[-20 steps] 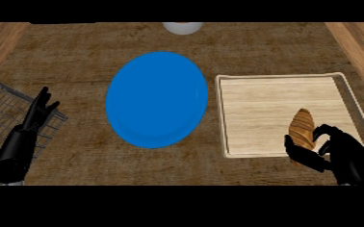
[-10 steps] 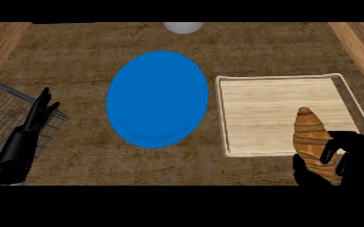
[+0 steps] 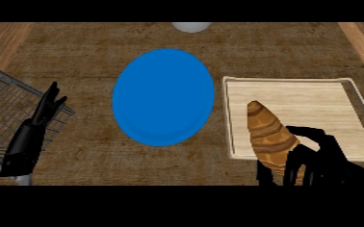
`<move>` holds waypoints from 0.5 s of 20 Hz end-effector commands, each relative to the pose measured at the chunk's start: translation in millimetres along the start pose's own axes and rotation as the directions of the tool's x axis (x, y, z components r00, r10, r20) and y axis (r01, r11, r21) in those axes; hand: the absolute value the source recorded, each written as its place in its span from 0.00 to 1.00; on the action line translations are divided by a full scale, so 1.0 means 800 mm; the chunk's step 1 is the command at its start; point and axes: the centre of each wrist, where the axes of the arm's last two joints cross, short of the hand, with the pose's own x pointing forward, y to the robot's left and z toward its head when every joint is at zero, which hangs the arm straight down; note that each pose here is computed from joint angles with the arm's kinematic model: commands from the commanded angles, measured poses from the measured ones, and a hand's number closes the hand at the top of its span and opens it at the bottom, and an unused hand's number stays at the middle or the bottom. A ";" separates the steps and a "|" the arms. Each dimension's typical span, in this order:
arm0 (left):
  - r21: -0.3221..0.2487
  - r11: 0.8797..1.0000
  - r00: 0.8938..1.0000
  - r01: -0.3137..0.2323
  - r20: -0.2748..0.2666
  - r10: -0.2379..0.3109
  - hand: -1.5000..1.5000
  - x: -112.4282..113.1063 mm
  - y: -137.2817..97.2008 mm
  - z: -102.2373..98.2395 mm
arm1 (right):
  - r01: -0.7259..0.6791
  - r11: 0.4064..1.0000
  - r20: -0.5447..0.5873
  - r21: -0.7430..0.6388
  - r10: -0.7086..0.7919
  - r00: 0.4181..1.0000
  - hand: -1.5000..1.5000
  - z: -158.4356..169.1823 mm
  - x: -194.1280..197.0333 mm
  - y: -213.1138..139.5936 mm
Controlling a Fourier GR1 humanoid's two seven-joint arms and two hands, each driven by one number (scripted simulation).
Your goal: Pick the croissant from the tray and place it in the plate
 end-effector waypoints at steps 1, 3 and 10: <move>0.010 1.000 0.989 0.029 -0.142 -0.027 0.50 -0.035 -0.001 0.020 | 0.019 0.999 0.000 0.031 -0.019 1.000 1.00 -0.002 0.057 0.003; -0.003 1.000 0.992 0.014 -0.129 -0.014 0.50 -0.032 -0.002 0.014 | 0.049 0.997 0.011 0.053 -0.050 0.999 1.00 0.002 0.089 0.013; -0.006 1.000 0.993 0.026 -0.119 -0.027 0.50 -0.031 -0.020 0.020 | 0.081 0.992 -0.064 0.095 -0.075 0.995 1.00 -0.044 0.131 0.049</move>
